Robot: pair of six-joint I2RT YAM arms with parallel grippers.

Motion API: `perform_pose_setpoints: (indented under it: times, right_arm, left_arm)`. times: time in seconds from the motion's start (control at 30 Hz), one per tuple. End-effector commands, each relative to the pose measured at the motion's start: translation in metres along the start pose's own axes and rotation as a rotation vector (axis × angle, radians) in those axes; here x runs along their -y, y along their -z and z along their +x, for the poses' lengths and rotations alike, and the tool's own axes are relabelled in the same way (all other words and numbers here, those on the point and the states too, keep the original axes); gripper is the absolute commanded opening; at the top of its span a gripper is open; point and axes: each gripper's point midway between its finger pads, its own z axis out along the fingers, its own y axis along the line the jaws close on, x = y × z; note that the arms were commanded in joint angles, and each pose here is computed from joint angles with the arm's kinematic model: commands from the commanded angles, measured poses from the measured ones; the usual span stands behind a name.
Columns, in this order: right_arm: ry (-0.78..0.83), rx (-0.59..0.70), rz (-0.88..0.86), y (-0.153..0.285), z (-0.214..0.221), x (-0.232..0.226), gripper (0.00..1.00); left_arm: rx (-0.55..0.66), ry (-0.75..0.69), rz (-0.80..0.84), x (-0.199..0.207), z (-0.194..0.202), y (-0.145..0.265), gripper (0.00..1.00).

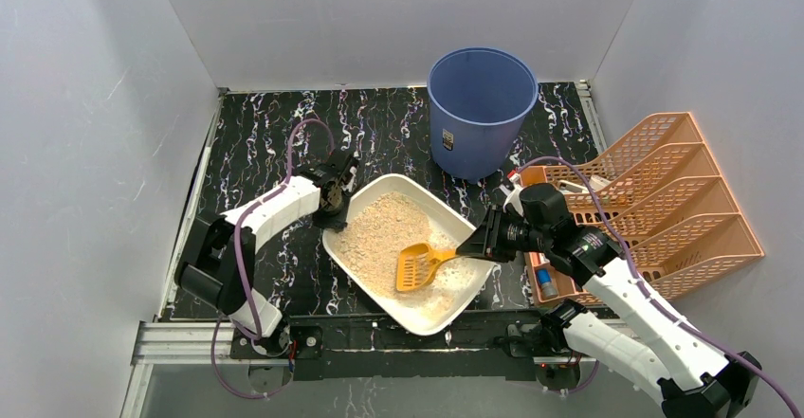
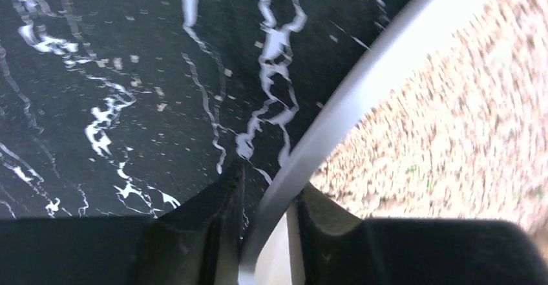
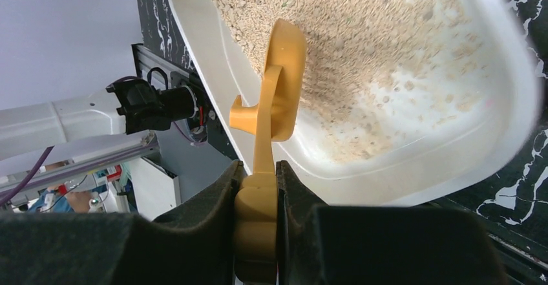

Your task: Clean the litter box

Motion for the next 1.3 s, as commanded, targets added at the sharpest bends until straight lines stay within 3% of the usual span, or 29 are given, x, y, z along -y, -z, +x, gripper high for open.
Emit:
perform_pose_setpoints:
  times: [0.0,0.07,0.4,0.7,1.27]
  right_arm:
    - [0.031,0.040,-0.022,0.007,-0.008,-0.012,0.01]
    - [0.031,0.042,-0.010,0.004,-0.008,-0.009,0.01]
    - [0.109,0.078,0.073,-0.003,-0.018,0.004,0.01]
    - [0.126,0.016,0.104,-0.006,-0.004,0.017,0.01]
    - [-0.002,-0.023,-0.003,-0.063,0.021,0.014,0.01]
  left_arm:
    - [0.069,0.012,0.040,0.007,-0.022,0.010,0.09]
    - [0.074,0.014,0.028,0.003,-0.020,0.013,0.00]
    - [0.086,0.094,0.029,-0.008,0.010,0.031,0.00]
    - [0.115,0.210,0.046,-0.009,0.018,0.048,0.00]
    - [0.280,0.291,0.239,0.011,-0.020,0.116,0.00]
